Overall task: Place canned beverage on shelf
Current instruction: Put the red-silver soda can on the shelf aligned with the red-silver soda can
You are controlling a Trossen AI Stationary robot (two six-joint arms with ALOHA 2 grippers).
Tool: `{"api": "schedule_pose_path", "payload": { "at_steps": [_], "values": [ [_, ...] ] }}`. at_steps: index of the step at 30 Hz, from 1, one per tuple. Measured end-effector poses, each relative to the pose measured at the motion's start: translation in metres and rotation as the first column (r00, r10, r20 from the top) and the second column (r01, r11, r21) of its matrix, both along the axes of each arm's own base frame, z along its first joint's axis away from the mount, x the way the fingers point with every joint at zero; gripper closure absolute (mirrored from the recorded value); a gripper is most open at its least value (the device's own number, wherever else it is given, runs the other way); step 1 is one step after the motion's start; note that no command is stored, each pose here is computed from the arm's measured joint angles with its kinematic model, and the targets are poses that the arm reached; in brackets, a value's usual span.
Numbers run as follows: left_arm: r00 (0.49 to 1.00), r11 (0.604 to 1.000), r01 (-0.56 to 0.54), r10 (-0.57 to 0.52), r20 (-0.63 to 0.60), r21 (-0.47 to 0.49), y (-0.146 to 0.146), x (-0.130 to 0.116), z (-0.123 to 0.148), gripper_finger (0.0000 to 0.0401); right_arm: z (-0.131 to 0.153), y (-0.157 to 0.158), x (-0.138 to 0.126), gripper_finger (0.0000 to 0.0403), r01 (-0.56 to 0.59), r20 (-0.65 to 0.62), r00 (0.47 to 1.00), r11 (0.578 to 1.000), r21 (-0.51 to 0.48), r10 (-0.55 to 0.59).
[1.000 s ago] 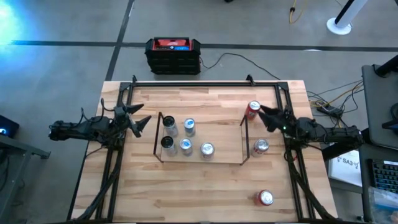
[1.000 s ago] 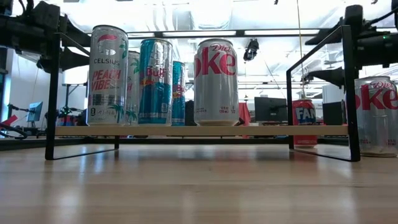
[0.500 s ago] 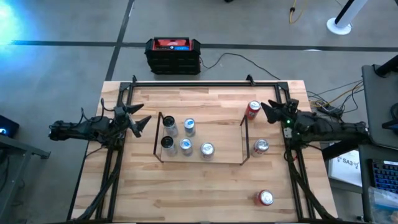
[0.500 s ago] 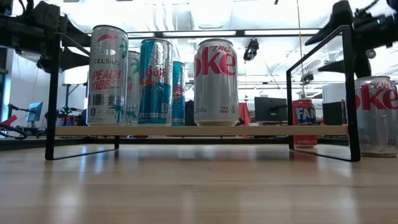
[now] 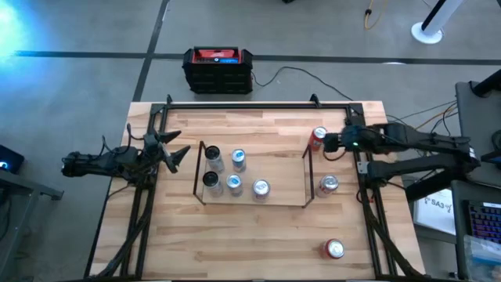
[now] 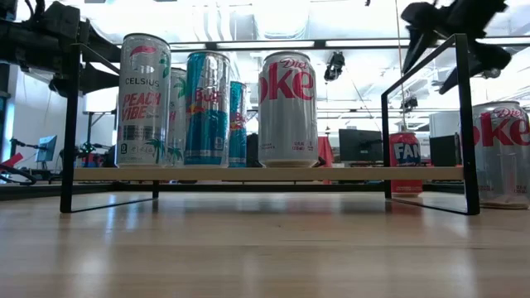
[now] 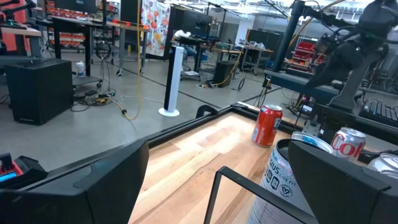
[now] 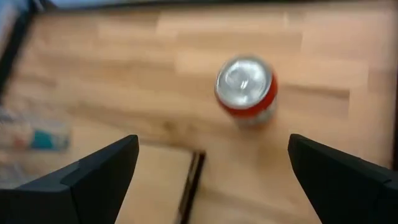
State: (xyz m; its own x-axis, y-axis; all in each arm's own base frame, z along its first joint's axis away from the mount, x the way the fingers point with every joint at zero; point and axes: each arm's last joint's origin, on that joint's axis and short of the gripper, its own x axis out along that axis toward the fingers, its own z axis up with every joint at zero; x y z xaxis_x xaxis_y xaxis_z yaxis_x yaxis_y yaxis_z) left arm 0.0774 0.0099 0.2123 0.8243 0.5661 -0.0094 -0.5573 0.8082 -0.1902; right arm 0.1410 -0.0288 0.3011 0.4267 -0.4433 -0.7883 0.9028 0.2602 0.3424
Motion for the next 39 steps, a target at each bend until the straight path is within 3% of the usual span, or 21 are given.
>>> {"api": "schedule_pose_path", "payload": {
  "at_steps": [4, 14, 19, 23, 34, 39],
  "values": [
    [1.0, 1.0, 0.0, 0.0, 0.0, 0.0, 0.0, 0.0, 0.0, 0.0033, 0.003, -0.001, 0.009, 0.0005, -0.039, -0.101, 0.994, 0.997, 0.066, 0.045],
    [1.0, 1.0, 0.0, 0.0, 0.0, 0.0, 0.0, 0.0, 0.0, 0.0033, 0.0, -0.017, 0.019, 0.0005, 0.02, -0.234, 0.972, 0.984, 0.179, 0.023],
    [1.0, 1.0, 0.0, 0.0, 0.0, 0.0, 0.0, 0.0, 0.0, 0.0033, -0.012, -0.024, 0.024, 0.0005, -0.024, -0.242, 0.963, 0.934, 0.357, 0.117],
    [1.0, 1.0, 0.0, 0.0, 0.0, 0.0, 0.0, 0.0, 0.0, 0.0033, -0.017, -0.025, 0.024, 0.0005, 0.026, -0.275, 0.956, 0.902, 0.431, 0.103],
    [1.0, 1.0, 0.0, 0.0, 0.0, 0.0, 0.0, 0.0, 0.0, 0.0033, -0.019, -0.011, 0.021, 0.0005, 0.132, -0.295, 0.951, 0.748, 0.65, 0.089],
    [1.0, 1.0, 0.0, 0.0, 0.0, 0.0, 0.0, 0.0, 0.0, 0.0033, -0.022, 0.002, 0.025, 0.0005, 0.089, -0.297, 0.943, 0.751, 0.654, 0.148]
  ]
}}
